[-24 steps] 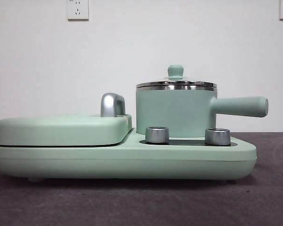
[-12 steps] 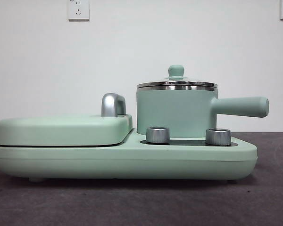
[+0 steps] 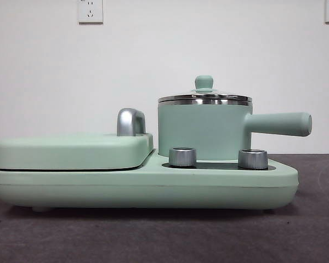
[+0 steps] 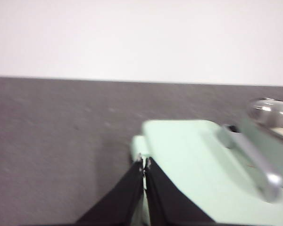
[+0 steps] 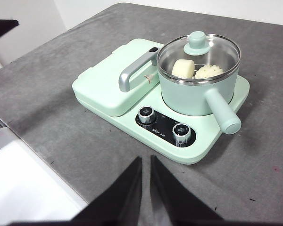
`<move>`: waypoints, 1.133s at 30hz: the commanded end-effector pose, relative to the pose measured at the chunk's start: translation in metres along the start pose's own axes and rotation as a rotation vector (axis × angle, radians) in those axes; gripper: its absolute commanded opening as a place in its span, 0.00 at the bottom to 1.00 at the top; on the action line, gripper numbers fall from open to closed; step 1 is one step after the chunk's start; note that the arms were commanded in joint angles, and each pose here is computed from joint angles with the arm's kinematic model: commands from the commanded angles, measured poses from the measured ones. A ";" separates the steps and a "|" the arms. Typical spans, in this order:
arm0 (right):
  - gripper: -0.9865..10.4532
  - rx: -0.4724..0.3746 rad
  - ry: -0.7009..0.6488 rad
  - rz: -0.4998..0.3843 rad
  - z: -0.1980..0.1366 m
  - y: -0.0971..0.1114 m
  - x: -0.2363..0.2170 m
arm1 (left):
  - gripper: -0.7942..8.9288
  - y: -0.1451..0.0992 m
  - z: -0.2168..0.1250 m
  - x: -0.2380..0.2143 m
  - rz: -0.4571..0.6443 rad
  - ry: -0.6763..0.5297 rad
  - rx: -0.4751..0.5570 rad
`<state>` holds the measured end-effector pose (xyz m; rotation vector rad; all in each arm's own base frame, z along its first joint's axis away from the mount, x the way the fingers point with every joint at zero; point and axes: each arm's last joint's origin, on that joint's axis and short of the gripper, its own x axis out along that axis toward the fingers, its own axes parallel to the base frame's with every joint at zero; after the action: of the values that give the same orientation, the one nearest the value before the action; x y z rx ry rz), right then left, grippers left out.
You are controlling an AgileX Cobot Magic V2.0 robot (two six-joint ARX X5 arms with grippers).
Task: Put the buns in a small steamer
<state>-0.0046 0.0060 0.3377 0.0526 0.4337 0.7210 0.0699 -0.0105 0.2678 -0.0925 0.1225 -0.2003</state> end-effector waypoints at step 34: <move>0.11 -0.011 -0.017 0.006 0.002 0.001 -0.002 | 0.09 0.024 -0.112 0.037 0.107 0.052 0.043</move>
<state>-0.0046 0.0060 0.3377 0.0529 0.4339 0.7209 0.0947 -0.0041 0.1572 -0.0488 0.1501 -0.1034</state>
